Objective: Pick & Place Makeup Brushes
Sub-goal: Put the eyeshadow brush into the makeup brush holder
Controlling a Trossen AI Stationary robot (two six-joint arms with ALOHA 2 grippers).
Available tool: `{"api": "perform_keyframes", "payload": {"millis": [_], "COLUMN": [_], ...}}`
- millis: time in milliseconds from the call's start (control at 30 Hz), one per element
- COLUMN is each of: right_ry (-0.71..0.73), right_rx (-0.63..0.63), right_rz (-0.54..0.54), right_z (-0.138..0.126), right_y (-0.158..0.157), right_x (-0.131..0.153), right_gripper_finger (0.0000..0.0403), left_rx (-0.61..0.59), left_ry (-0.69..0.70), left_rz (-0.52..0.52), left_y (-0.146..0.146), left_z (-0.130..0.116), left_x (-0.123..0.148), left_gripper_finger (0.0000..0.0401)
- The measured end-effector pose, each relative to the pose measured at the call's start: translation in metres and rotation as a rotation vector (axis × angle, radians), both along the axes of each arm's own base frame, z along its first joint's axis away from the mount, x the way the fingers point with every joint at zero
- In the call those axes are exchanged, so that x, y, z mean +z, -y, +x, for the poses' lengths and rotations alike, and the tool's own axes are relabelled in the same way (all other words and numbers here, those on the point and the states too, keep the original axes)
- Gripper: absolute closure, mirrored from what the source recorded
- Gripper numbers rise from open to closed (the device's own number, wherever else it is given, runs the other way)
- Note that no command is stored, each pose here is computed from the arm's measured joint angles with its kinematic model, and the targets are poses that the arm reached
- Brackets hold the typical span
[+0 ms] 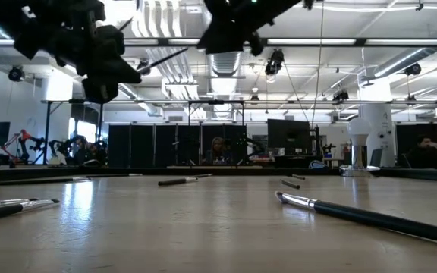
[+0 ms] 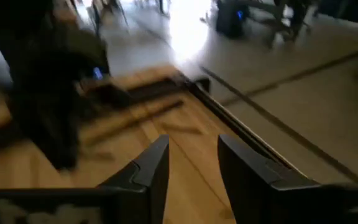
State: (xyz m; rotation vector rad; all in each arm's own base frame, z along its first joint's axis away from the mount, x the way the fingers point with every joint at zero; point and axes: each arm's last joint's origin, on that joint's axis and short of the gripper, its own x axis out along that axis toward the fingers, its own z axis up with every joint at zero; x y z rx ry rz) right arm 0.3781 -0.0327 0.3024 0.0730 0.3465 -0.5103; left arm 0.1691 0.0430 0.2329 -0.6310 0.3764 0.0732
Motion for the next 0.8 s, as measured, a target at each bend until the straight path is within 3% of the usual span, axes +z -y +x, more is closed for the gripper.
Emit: {"api": "perform_keyframes", "payload": {"millis": [200,333,433,567,800], "right_ry": [-0.262,-0.385,-0.439,-0.458,-0.561], "right_rx": [0.109,0.205,0.300,0.411,0.509], "right_rz": [-0.123,-0.221,-0.247,-0.211,-0.185], "right_z": [-0.021,-0.020,-0.015,-0.005,0.021], "right_y": [-0.016,-0.029,-0.036,-0.042,-0.045], "right_x": [-0.001,-0.011,-0.022,-0.028,-0.030], "right_gripper_finger": [0.0242,0.0240,0.0238,0.0224,0.0224], "left_rx": [-0.099,-0.152,-0.175,-0.197,-0.197], "left_ry": [-0.113,-0.223,-0.293,-0.338,-0.394], "left_rz": [-0.262,-0.477,-0.579,-0.645,-0.662], "left_y": [-0.005,-0.008,-0.011,-0.015,-0.023], "left_z": [0.013,0.027,0.038,0.054,0.077], "left_x": [0.002,-0.013,-0.022,-0.025,-0.021], "left_gripper_finger": [0.0400,0.0400,0.0400,0.0400,0.0400]}}
